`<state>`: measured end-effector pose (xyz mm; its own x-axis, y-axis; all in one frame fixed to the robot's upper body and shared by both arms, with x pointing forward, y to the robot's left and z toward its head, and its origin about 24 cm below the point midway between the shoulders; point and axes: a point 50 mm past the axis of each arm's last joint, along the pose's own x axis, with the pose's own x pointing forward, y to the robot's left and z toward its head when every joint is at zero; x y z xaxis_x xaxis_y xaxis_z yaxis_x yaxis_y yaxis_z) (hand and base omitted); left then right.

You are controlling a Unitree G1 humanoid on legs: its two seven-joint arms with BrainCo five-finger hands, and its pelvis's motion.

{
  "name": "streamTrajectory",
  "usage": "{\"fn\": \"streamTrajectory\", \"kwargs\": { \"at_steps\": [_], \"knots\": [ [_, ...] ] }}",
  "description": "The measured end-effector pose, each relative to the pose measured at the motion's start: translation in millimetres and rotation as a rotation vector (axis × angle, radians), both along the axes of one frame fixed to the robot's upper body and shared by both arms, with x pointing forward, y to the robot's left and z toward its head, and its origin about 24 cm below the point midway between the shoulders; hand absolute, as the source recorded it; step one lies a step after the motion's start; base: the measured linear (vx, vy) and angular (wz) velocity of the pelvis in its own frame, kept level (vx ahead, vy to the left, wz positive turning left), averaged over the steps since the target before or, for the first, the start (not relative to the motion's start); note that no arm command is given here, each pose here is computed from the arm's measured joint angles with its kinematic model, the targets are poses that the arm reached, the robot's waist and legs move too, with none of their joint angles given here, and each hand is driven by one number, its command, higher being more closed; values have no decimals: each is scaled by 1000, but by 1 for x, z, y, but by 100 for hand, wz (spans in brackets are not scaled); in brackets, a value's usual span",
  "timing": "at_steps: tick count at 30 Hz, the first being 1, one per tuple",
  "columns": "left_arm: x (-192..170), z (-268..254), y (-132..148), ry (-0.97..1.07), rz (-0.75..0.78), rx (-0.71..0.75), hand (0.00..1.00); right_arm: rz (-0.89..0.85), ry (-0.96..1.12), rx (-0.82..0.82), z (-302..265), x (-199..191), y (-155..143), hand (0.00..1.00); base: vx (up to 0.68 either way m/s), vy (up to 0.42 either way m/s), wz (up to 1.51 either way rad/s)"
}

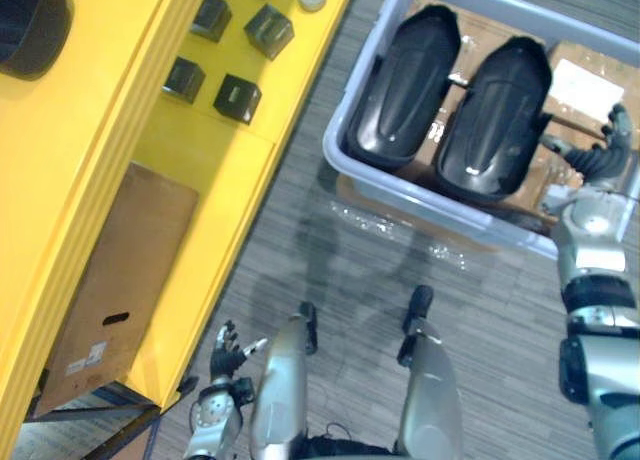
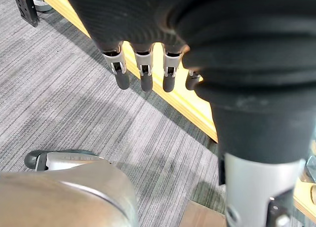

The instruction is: Walk over and take plastic housings, then place them on the shelf

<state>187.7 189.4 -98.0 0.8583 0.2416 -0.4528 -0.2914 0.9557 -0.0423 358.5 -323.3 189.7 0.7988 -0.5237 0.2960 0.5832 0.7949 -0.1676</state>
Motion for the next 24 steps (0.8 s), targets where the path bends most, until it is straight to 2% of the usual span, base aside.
{"fn": "streamTrajectory", "kwargs": {
  "at_steps": [9, 11, 12, 13, 18, 24],
  "knots": [
    [3, 0, -9, -4, -13, -29, 0, 9, 139, -23, -7, 9, 5, 0, -8, 12, 3],
    [3, 0, -8, -3, -10, -29, 0, -16, 166, -25, -8, 10, 4, 0, -50, 62, 7],
    [5, 0, -11, 0, -27, -27, 0, -101, 191, -29, -8, 10, 0, 0, -66, 84, 10],
    [6, -1, -12, 2, -30, -26, 0, -110, 199, -29, -8, 9, -1, 100, -61, 83, 9],
    [8, 0, -13, -2, -38, -26, 0, -158, 220, -47, -8, 7, -8, 100, -16, 40, 2],
    [7, -2, -20, 9, -50, -46, 0, -307, 348, -190, -6, 3, -20, 100, -6, 43, 5]
  ]
}}
